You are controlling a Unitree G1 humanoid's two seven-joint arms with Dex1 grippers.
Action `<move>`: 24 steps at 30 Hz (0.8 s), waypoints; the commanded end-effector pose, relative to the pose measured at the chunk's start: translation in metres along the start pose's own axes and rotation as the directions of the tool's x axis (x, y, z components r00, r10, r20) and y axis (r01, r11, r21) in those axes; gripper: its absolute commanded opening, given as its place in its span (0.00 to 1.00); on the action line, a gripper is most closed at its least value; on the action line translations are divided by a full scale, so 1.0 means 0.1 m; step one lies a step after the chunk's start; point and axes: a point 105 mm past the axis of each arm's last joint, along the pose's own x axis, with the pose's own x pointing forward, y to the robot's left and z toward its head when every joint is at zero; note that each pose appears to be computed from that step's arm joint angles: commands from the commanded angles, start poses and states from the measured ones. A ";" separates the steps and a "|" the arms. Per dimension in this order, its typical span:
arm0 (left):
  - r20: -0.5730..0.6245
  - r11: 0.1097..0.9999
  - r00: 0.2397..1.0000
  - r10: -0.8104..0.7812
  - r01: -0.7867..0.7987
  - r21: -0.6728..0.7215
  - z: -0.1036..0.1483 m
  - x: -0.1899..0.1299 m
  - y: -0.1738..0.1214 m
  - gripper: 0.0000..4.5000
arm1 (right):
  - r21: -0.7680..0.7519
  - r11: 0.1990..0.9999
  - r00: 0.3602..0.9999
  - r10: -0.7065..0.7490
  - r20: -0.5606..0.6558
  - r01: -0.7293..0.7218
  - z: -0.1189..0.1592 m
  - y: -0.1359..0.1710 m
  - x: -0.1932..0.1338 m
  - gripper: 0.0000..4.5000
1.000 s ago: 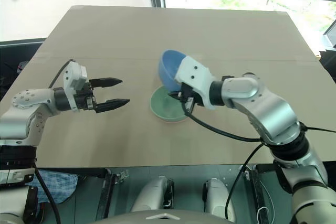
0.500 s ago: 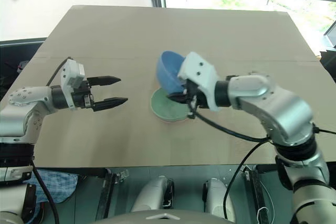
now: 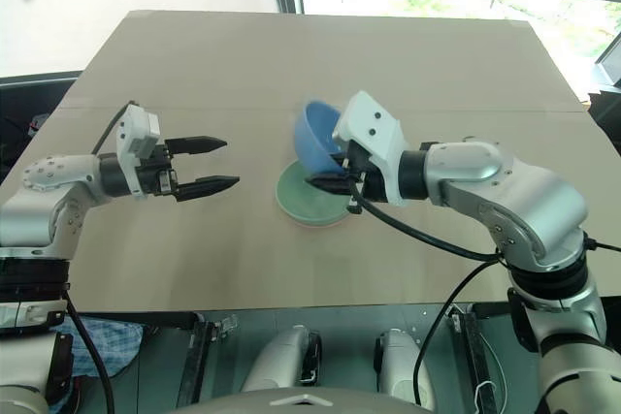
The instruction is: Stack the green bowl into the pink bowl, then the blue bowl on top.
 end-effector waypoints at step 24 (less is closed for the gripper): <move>0.109 1.000 0.994 -0.028 0.027 0.013 0.12 0.25 -0.20 1.00 | 0.028 0.938 0.939 -0.343 -0.036 0.344 -1.01 -0.59 -1.13 0.99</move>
